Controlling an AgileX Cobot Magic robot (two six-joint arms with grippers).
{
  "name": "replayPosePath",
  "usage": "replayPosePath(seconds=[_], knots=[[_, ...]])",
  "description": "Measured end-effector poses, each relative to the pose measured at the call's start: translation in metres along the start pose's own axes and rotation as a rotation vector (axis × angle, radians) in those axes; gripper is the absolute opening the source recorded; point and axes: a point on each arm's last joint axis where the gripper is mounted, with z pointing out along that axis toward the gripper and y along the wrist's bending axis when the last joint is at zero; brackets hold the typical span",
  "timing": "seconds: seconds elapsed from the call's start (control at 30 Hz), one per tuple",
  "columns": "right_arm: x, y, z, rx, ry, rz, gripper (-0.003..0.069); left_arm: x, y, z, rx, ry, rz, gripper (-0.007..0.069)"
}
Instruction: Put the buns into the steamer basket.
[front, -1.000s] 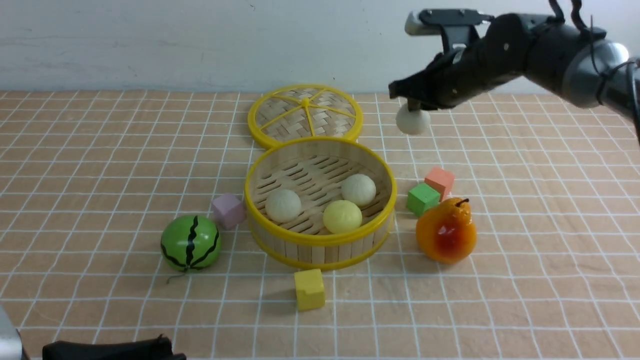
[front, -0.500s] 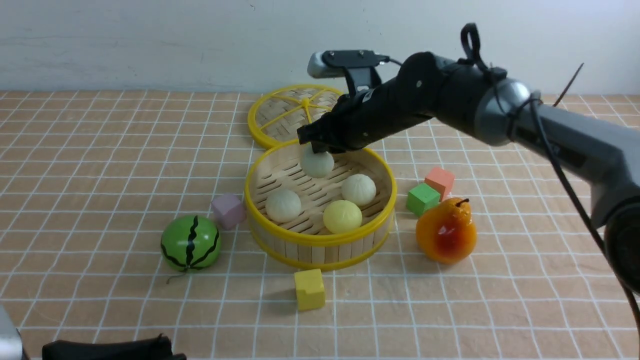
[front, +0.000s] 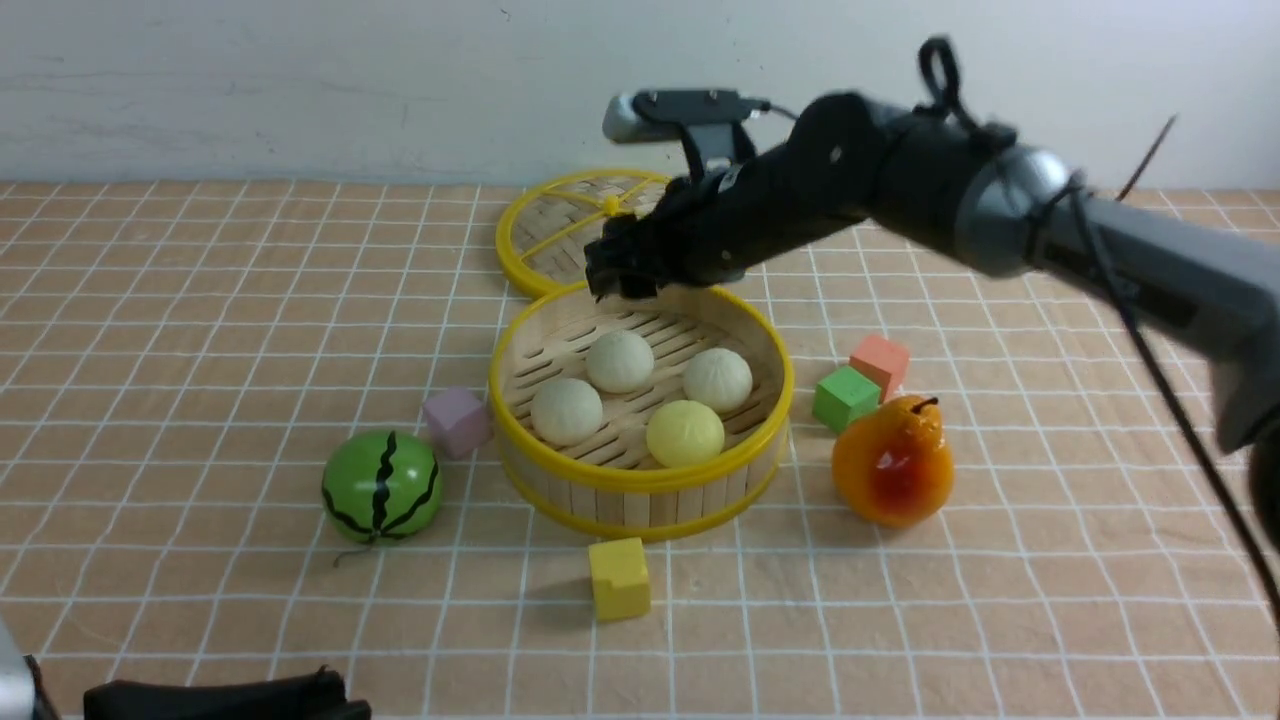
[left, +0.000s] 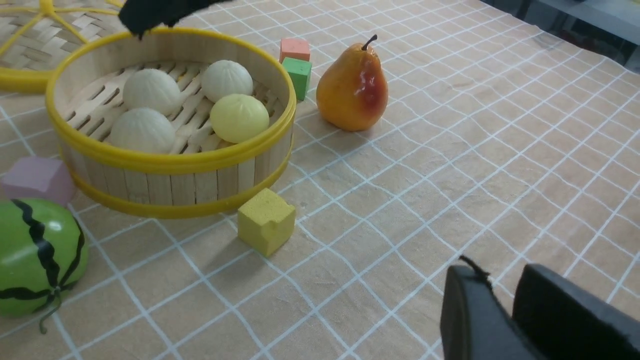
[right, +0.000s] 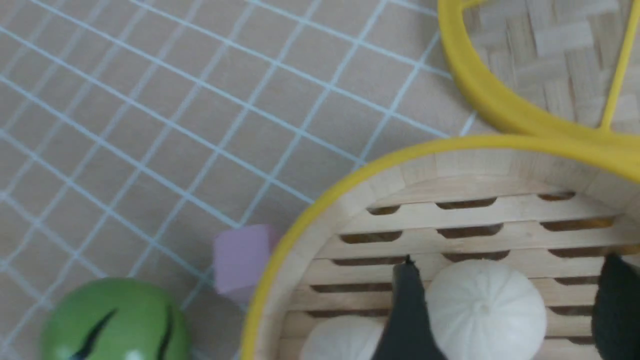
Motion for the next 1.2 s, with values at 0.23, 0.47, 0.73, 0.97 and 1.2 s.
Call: replayPosePath(seconds=[0.23, 0.47, 0.73, 0.97, 1.2], knots=[[-0.017, 0.037, -0.153, 0.08, 0.119, -0.062, 0.0097, -0.009, -0.001, -0.042, 0.054, -0.215, -0.076, -0.0013], [0.039, 0.045, -0.238, 0.19, 0.198, 0.044, -0.0016, -0.001, 0.002, -0.077, 0.071, -0.325, -0.085, -0.0013], [0.111, 0.063, -0.324, 0.185, 0.097, 0.066, -0.0008, 0.002, 0.003, -0.077, 0.064, -0.31, -0.083, -0.0013], [0.162, 0.078, -0.395, 0.16, -0.093, 0.031, 0.0, 0.003, 0.003, -0.077, 0.063, -0.307, -0.083, -0.0013], [0.21, 0.071, -0.405, 0.237, -0.145, 0.113, 0.0006, 0.003, 0.003, -0.077, 0.063, -0.307, -0.083, -0.0013]])
